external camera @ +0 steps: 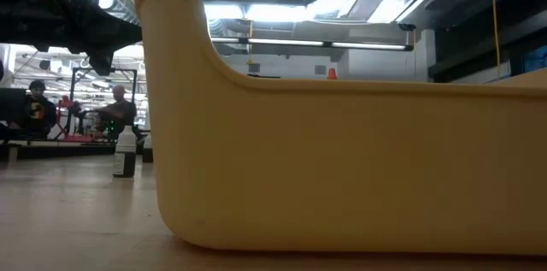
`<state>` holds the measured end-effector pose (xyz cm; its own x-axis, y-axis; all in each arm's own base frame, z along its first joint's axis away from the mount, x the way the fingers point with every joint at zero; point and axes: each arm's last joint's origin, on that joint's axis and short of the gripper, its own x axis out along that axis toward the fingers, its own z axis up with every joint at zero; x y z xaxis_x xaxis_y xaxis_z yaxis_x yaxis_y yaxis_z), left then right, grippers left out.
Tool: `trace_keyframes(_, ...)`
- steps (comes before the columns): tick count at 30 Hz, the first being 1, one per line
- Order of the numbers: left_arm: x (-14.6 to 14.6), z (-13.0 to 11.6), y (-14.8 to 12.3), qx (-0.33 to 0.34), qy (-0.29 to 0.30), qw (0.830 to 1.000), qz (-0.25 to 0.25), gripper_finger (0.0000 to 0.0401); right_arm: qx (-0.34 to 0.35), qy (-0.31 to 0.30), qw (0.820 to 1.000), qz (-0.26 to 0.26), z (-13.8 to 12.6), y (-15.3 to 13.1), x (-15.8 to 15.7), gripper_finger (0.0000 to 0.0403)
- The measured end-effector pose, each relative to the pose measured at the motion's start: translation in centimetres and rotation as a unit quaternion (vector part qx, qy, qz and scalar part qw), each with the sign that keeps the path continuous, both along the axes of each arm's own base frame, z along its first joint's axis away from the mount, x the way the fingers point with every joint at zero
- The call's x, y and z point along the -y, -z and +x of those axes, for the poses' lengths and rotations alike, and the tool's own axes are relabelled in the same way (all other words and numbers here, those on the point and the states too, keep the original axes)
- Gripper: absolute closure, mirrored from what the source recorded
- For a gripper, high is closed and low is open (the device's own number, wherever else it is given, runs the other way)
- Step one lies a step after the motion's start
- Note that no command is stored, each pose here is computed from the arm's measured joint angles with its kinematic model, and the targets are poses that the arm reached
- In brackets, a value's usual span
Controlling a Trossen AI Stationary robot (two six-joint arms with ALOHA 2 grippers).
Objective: Pick & Place food coloring
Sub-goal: Put the small red food coloring bottle into the yellow container
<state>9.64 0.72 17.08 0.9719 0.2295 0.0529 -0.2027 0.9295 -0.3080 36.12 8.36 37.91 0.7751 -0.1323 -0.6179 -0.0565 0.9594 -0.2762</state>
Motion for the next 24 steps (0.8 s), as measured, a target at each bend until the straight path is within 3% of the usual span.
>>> trace_keyframes(4, 0.0, 0.0, 0.0, 0.0, 0.0, 1.0, 0.0, 0.0384, 0.066, -0.026, 0.996, 0.052, -2.2, 1.4, 5.0, 0.028)
trace_keyframes(7, 0.0, 0.0, 0.0, 0.0, 0.0, 1.0, 0.0, 0.0384, 0.127, -0.08, 0.985, 0.086, -4.4, 1.7, 6.8, 0.028)
trace_keyframes(17, 0.0, 0.0, 0.0, 0.0, 0.0, 1.0, 0.0, 0.0384, 0.255, -0.122, 0.959, 0.026, -14.1, 0.5, 8.6, 0.028)
trace_keyframes(24, -0.2, -0.1, -0.3, 0.019, -0.036, 0.999, -0.007, 0.0384, 0.275, -0.155, 0.949, 0.02, -17.6, 2.4, 9.0, 0.028)
